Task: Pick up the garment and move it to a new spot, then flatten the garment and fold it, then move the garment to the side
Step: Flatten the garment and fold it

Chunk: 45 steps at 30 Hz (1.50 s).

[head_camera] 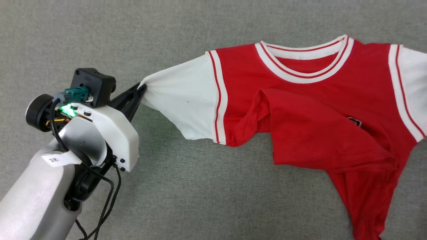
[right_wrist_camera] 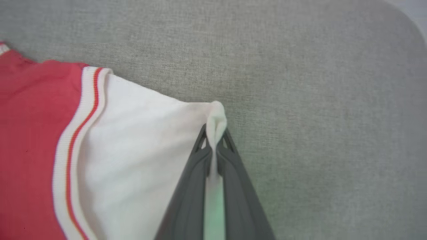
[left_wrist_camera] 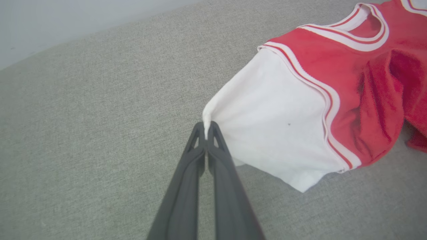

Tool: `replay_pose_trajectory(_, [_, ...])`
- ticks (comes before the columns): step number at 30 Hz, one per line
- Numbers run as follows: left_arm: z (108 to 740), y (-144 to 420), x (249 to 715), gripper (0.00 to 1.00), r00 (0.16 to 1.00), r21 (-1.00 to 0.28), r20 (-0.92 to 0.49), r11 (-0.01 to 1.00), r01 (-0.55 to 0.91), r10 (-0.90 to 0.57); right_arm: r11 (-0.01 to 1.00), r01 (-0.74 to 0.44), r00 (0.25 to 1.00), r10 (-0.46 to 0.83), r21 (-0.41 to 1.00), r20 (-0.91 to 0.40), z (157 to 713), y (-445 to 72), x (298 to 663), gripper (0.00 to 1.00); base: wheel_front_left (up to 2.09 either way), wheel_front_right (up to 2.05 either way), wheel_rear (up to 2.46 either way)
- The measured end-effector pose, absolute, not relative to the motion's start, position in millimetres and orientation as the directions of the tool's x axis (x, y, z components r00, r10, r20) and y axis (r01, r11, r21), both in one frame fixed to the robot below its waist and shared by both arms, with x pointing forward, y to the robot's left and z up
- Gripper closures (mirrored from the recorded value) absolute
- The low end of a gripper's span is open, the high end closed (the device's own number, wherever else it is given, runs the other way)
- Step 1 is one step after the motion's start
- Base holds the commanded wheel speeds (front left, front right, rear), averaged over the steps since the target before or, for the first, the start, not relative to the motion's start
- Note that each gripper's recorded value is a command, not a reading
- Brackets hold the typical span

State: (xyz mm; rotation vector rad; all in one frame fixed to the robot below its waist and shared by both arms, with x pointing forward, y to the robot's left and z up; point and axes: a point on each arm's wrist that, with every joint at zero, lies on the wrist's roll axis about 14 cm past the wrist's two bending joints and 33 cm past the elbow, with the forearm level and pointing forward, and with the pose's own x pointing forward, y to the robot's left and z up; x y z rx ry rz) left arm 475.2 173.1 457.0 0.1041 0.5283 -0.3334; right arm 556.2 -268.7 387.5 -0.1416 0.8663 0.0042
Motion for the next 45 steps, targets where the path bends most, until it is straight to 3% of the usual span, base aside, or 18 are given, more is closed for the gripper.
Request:
replay_pose_trajectory(8, [508.4,180.3,475.3,1.00,0.893,0.046,-0.368,0.954,0.297,-0.260,0.997,-0.009,0.810,-0.041,-0.083,-0.585,459.5,-280.5,560.5,1.00,0.00,0.00,0.00])
replay_pose_trajectory(19, [605.3,192.3,457.9,1.00,0.973,0.110,-0.081,0.969,0.223,-0.215,0.999,0.005,0.945,-0.016,-0.034,-0.326,574.9,-292.8,532.2,1.00,0.00,0.00,0.00])
replay_pose_trajectory(34, [716.0,208.8,434.4,1.00,0.957,0.182,0.235,0.975,0.130,-0.172,0.999,-0.036,0.998,0.035,-0.016,-0.060,692.1,-281.8,487.2,1.00,0.00,0.00,0.00])
replay_pose_trajectory(45, [761.9,219.0,463.9,1.00,0.920,0.260,0.346,0.961,0.093,-0.182,0.999,-0.040,0.997,0.042,-0.033,0.066,738.7,-274.7,512.4,1.00,0.00,0.00,0.00])
